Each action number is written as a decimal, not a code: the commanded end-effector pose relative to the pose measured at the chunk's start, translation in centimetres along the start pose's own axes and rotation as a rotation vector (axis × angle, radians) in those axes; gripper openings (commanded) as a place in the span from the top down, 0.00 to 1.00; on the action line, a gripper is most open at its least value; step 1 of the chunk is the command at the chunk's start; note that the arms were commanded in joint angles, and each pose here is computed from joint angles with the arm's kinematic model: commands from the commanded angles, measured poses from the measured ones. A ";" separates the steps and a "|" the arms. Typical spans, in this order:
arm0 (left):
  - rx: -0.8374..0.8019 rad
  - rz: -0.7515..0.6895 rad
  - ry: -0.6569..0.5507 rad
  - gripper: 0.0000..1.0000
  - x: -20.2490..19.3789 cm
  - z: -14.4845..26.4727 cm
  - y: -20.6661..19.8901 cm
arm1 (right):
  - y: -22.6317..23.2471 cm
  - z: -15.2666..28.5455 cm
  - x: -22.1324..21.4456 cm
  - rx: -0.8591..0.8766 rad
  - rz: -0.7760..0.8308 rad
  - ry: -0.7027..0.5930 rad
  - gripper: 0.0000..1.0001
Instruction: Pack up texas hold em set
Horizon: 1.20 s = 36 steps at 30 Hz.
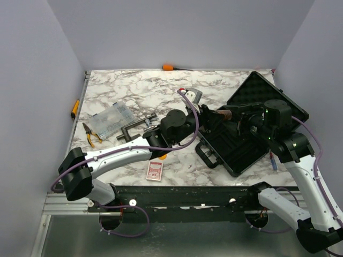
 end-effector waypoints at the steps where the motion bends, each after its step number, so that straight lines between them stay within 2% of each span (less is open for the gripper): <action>1: -0.079 0.027 -0.165 1.00 4.1 -0.5 -2.9 | 0.4 0.8 -0.3 0.013 -0.022 0.018 0.35; 12: -0.088 0.040 -0.178 1.00 3.9 -0.4 -3.4 | 0.1 0.4 -0.3 0.003 -0.048 0.031 0.37; 20: -0.093 0.044 -0.179 1.00 3.7 -0.4 -3.6 | -0.1 0.1 -0.3 -0.007 -0.053 0.036 0.43; 28: -0.094 0.047 -0.171 1.00 3.3 0.0 -3.6 | -0.1 0.0 -0.3 -0.004 -0.053 0.031 0.59; 36: -0.108 0.059 -0.149 1.00 2.6 0.7 -3.5 | 0.6 0.2 0.0 0.027 -0.028 0.000 0.83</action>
Point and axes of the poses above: each gripper's point midway between its finger pads, its own z axis back along the fingers, its own y axis along the line the jaws close on, x = y × z, the point moved 6 cm from there along z, back along the fingers
